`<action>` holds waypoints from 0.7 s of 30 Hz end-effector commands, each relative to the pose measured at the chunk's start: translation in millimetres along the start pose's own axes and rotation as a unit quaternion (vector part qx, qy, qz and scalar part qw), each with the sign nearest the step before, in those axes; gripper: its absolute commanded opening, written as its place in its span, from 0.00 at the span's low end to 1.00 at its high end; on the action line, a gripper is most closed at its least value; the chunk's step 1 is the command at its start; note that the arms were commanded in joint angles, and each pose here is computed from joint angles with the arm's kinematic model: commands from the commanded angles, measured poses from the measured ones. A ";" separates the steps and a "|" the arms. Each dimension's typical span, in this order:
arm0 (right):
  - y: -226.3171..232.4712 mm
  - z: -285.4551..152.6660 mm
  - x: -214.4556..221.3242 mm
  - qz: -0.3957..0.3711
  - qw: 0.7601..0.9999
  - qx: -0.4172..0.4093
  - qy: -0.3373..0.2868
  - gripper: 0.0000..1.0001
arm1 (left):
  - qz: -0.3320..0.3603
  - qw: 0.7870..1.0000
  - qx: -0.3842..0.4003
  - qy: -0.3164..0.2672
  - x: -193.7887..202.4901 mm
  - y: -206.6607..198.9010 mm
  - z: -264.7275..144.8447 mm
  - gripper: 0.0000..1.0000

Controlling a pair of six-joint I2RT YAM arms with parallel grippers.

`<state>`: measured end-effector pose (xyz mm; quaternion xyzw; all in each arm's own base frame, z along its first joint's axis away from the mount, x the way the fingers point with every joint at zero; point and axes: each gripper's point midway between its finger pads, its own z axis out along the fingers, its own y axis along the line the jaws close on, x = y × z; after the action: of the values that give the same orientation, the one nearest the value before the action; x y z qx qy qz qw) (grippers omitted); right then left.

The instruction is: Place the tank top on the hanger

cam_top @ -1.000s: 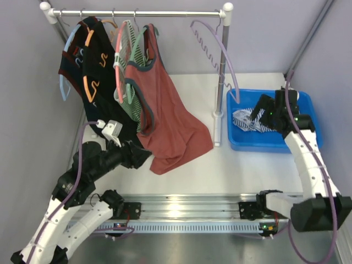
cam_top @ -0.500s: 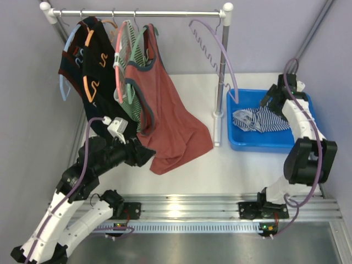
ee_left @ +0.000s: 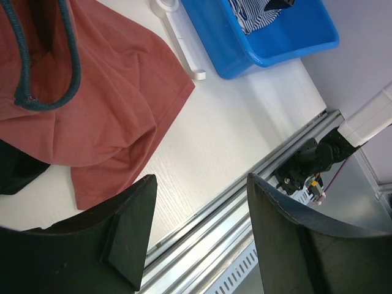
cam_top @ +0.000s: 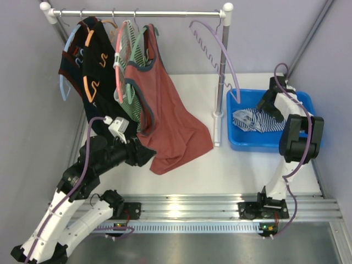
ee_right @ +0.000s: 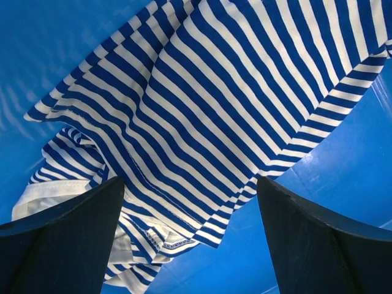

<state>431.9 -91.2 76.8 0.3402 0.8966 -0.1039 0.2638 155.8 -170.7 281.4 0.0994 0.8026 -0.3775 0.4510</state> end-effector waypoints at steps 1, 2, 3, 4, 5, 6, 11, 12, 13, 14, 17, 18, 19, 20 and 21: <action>6.5 -1.1 -24.9 0.023 0.999 -0.013 -0.033 0.88 | 0.010 1.000 0.010 -0.018 -11.4 -5.5 0.7 0.66; 6.3 0.9 -23.9 0.023 0.999 -0.012 -0.032 0.88 | 0.010 1.000 0.009 -0.016 -10.4 -4.6 2.0 0.66; 6.5 4.2 -21.8 0.020 0.999 -0.011 -0.029 0.86 | 0.009 1.000 0.009 -0.016 -10.4 -4.4 2.7 0.66; 6.3 6.0 -19.5 0.019 0.999 -0.009 -0.025 0.82 | 0.009 1.000 0.009 -0.015 -10.3 -4.1 3.0 0.66; 6.8 7.5 -17.6 0.016 1.000 -0.010 -0.024 0.81 | 0.009 1.000 0.009 -0.011 -8.6 -3.9 4.1 0.66; 6.4 9.4 -15.7 0.015 1.000 -0.009 -0.022 0.78 | 0.011 1.000 0.008 -0.013 -9.6 -3.4 4.3 0.66; 5.5 17.0 -2.6 0.005 1.000 -0.008 -0.015 0.59 | 0.011 1.000 0.005 -0.007 -6.1 -0.8 7.2 0.65; 5.4 18.2 -1.9 0.004 1.000 -0.008 -0.015 0.57 | 0.010 1.000 0.005 -0.007 -5.5 -0.2 7.7 0.65; 4.5 18.9 -0.1 0.001 1.000 -0.007 -0.013 0.52 | 0.009 1.000 0.005 -0.004 -4.0 0.5 8.7 0.65; 4.6 19.1 0.3 0.000 1.000 -0.008 -0.013 0.50 | 0.010 1.000 0.006 -0.005 -3.6 0.5 8.9 0.65; 4.3 18.2 0.1 -0.004 1.000 -0.009 -0.013 0.27 | 0.006 1.000 0.007 -0.003 -1.6 1.0 9.8 0.65; 5.6 15.6 -1.9 -0.004 1.000 -0.013 -0.014 0.21 | 0.007 1.000 0.007 -0.004 -1.6 1.1 9.7 0.65; 5.7 13.4 -3.7 -0.005 1.000 -0.014 -0.016 0.09 | 0.006 1.000 0.006 -0.003 -0.5 1.6 10.2 0.65; 5.5 10.7 -5.2 -0.006 1.000 -0.015 -0.018 0.04 | 0.007 1.000 0.007 -0.003 -0.3 1.6 9.8 0.65; 6.0 2.7 -10.9 -0.004 0.999 -0.019 -0.025 0.00 | 0.008 1.000 0.006 -0.004 -0.6 1.8 9.5 0.65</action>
<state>436.2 -90.6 59.5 0.3290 0.9007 -0.1011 0.2652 159.7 -172.9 268.2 0.1008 0.8129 -0.3698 0.4385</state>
